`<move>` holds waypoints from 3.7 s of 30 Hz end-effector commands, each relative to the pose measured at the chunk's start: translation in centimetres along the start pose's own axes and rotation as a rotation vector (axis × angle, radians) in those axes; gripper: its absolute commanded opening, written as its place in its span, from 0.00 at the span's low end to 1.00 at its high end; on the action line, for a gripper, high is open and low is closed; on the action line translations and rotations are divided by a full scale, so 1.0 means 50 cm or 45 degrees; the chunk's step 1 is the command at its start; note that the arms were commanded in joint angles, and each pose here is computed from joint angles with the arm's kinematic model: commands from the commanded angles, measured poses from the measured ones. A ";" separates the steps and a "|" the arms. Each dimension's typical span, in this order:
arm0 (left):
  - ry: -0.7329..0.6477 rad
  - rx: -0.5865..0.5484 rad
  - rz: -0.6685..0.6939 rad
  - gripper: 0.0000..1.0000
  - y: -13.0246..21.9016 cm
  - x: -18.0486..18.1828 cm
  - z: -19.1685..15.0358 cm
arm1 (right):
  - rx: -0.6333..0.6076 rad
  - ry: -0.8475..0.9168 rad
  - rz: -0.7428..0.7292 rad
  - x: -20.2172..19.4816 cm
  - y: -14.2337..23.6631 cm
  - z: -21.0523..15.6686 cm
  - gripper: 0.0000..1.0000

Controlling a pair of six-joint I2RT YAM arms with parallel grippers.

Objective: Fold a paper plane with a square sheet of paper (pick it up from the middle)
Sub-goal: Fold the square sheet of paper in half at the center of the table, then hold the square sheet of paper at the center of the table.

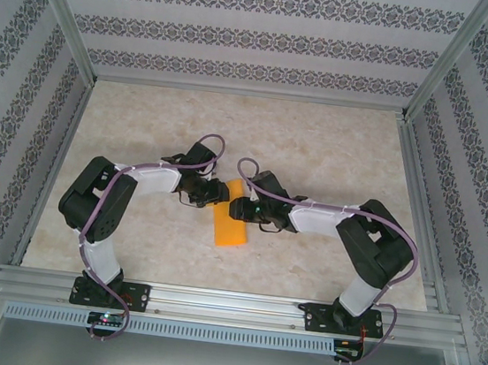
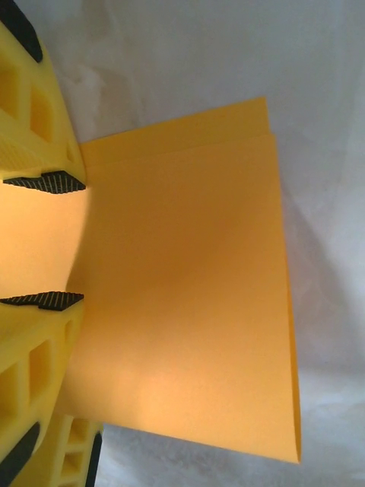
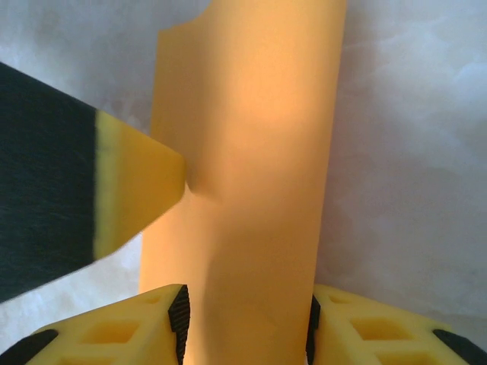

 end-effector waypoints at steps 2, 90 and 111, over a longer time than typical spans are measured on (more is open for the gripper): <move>-0.016 0.088 0.102 0.43 -0.015 0.033 -0.035 | -0.049 0.007 -0.004 -0.006 0.029 0.021 0.47; 0.023 -0.044 -0.030 0.53 0.100 -0.005 -0.010 | 0.074 0.151 -0.267 -0.051 -0.052 -0.013 0.35; 0.011 0.035 -0.086 0.26 0.035 -0.038 -0.043 | 0.084 0.162 -0.285 -0.056 -0.053 -0.020 0.35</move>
Point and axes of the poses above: each hand's point on the last joint's axis, 136 mm out from that joint toward the fingers, its own y axis back along the fingers, its own x axis along the line the jaws close on, z = x × y, the point moved 1 cm from there along y, back along the fingers, and after that the axes turned 8 degrees about -y, right-handed, at the moved point
